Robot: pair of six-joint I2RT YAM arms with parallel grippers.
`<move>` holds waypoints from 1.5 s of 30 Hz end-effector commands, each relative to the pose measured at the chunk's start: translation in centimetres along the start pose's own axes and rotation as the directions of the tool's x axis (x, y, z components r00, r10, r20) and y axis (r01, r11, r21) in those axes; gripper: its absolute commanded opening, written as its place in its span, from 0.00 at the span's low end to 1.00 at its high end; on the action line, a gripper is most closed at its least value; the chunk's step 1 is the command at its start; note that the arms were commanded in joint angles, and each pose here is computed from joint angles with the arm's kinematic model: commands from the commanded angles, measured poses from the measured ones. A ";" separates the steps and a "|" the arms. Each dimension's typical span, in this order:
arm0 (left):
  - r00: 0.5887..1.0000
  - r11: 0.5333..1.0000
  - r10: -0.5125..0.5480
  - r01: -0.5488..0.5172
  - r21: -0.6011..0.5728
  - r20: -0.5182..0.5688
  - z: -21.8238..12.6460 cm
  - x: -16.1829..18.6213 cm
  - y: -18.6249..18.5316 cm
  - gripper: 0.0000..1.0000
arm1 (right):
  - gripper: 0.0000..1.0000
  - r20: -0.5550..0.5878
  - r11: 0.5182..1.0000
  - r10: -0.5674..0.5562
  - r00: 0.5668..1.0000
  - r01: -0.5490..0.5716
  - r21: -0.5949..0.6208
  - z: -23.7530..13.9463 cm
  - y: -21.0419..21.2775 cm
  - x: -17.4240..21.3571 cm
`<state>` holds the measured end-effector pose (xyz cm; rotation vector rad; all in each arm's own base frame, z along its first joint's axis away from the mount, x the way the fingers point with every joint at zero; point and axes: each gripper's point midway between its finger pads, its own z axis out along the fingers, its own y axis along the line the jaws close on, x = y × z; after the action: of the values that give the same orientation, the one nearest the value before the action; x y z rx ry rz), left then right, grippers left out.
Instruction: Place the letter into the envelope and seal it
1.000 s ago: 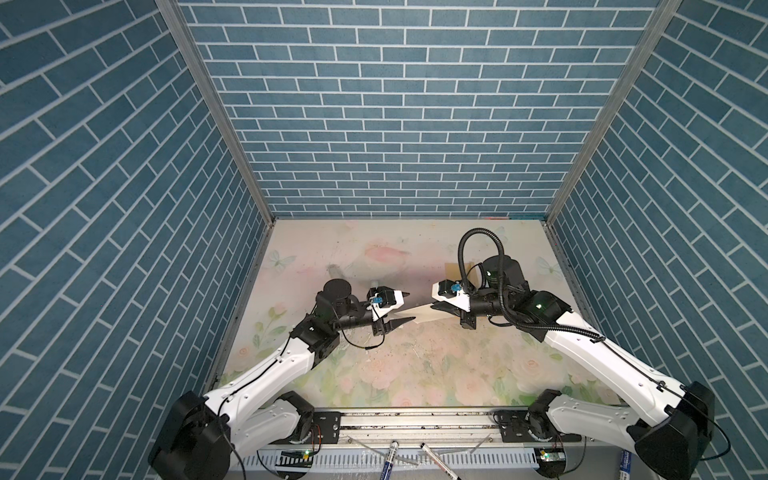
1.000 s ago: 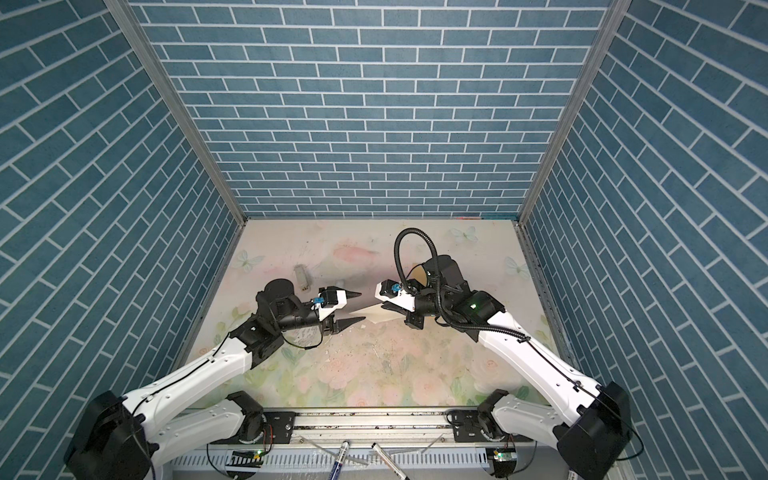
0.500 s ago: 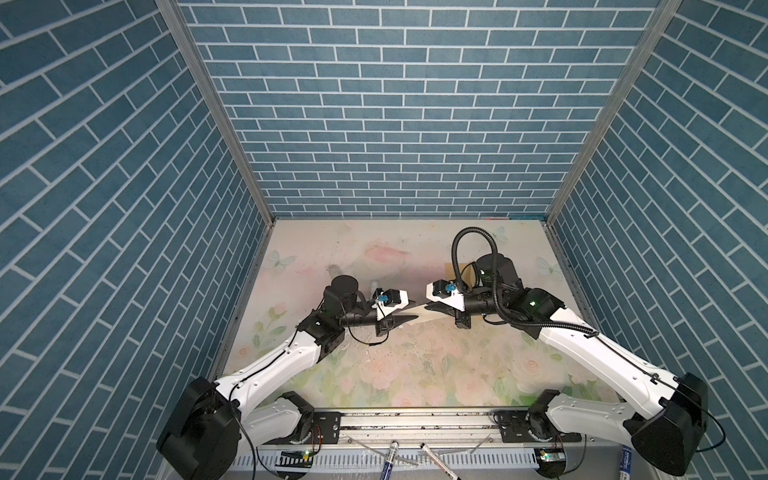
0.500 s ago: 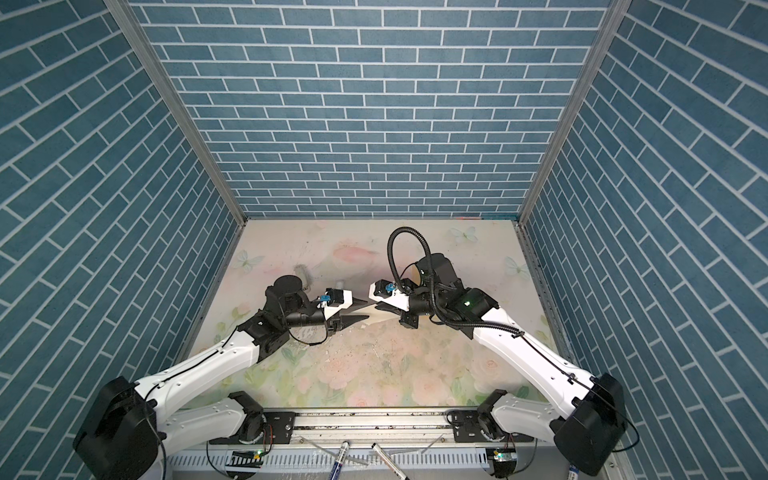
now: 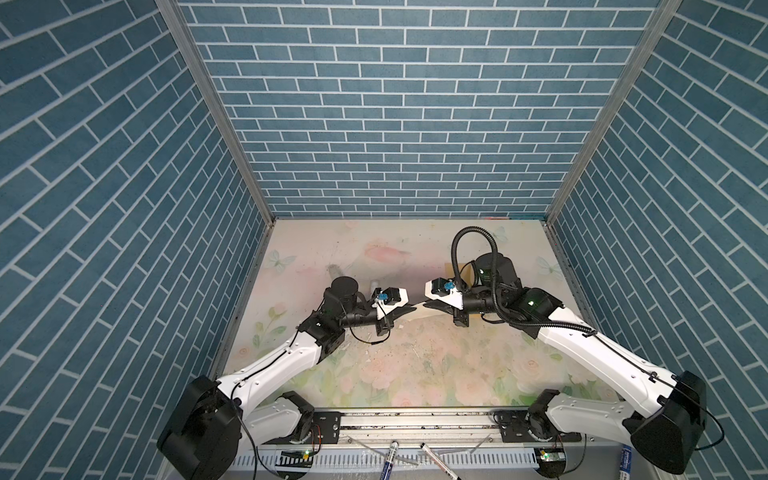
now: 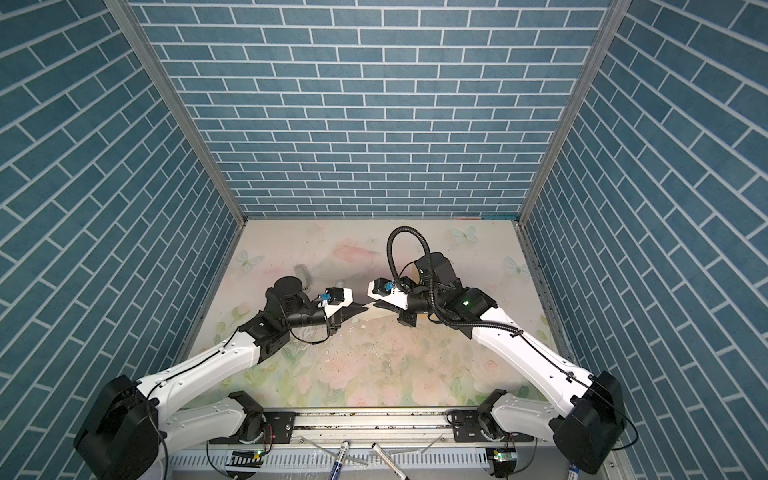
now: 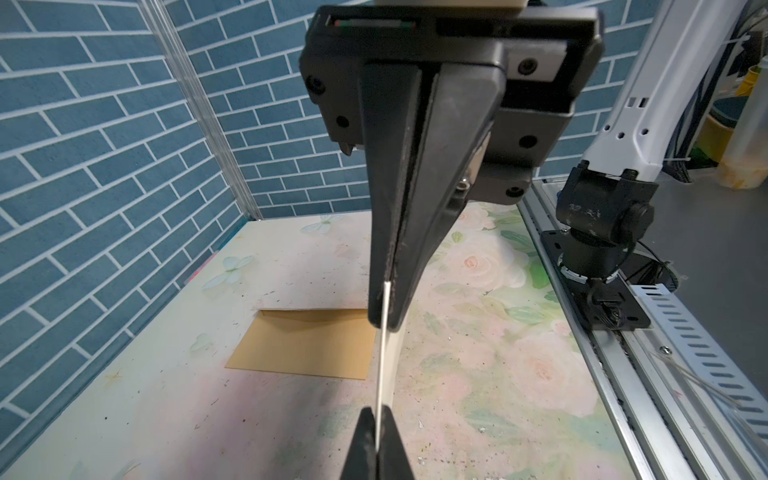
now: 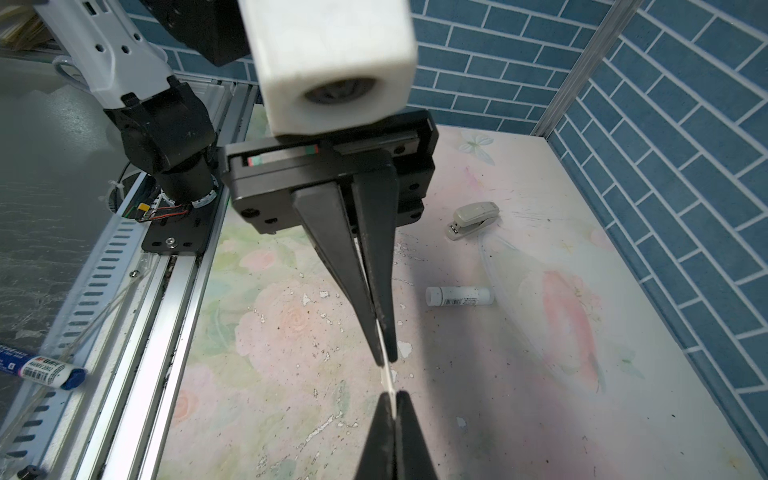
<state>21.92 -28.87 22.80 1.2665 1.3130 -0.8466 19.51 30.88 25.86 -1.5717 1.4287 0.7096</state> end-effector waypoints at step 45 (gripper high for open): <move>0.905 0.731 -0.416 0.393 -0.558 0.092 -4.5 4.0 7.4 0.00 | 0.84 0.006 0.190 0.833 0.554 -0.295 0.937 -6.3 -17.1 21.9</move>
<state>28.47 -21.99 19.86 0.5318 1.7727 -0.6213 38.26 15.48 13.32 -0.3465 2.3425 -0.1303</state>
